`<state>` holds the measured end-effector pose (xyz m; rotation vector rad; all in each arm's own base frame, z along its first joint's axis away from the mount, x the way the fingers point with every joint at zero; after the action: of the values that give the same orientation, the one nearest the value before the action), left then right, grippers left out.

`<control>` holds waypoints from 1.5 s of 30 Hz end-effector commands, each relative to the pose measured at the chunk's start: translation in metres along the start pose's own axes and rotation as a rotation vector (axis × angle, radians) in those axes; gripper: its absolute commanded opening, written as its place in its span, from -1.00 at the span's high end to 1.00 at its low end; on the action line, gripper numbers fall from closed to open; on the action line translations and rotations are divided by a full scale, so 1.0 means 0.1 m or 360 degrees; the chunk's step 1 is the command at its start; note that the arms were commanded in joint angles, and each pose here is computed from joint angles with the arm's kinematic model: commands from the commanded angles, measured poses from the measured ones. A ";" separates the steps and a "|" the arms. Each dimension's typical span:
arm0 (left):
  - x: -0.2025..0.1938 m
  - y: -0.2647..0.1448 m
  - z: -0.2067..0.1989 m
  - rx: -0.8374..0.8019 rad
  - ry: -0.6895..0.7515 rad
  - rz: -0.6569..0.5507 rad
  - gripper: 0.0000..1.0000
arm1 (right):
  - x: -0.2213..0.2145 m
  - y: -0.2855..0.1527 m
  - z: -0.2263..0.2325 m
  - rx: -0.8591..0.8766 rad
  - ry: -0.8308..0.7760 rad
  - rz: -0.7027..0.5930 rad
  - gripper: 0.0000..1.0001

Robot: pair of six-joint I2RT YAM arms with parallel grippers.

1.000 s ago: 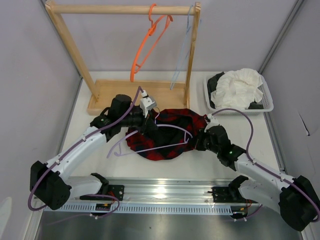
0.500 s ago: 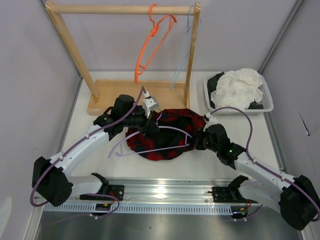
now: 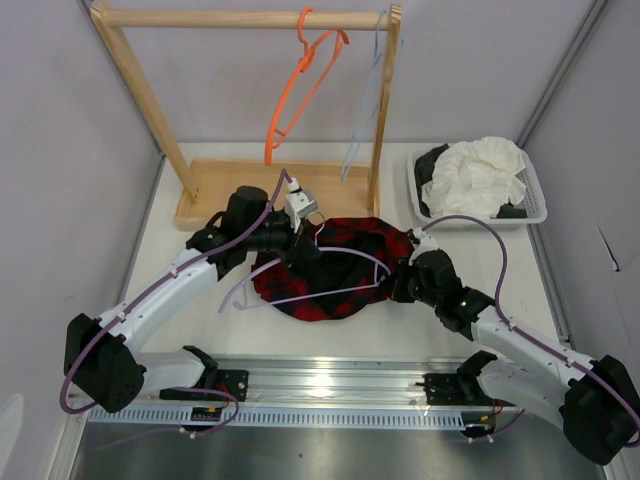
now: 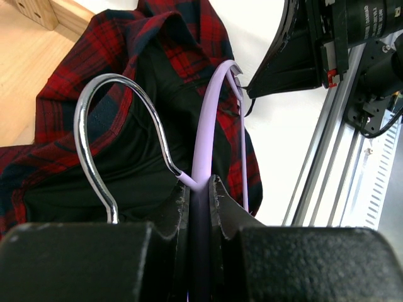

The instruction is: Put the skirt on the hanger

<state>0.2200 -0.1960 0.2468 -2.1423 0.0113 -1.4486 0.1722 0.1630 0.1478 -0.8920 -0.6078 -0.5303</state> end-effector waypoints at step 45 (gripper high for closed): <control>0.18 0.41 0.00 -0.0326 -0.0051 -0.0100 1.00 | 1.18 -0.06 0.77 0.0269 -0.0907 -0.0224 -0.22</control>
<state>0.2372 -0.2271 0.2202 -2.3275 0.0709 -1.3579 0.2191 0.1933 0.2346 -0.9112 -1.0400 -0.3220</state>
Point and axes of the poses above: each gripper's point midway between its finger pads, its own y axis out along the fingers, its own z axis along the line the jaws close on, x = y × z, the point moved 8 cm from there along -y, back along the fingers, and after that the axes turned 3 degrees about -y, right-handed, at the moved point
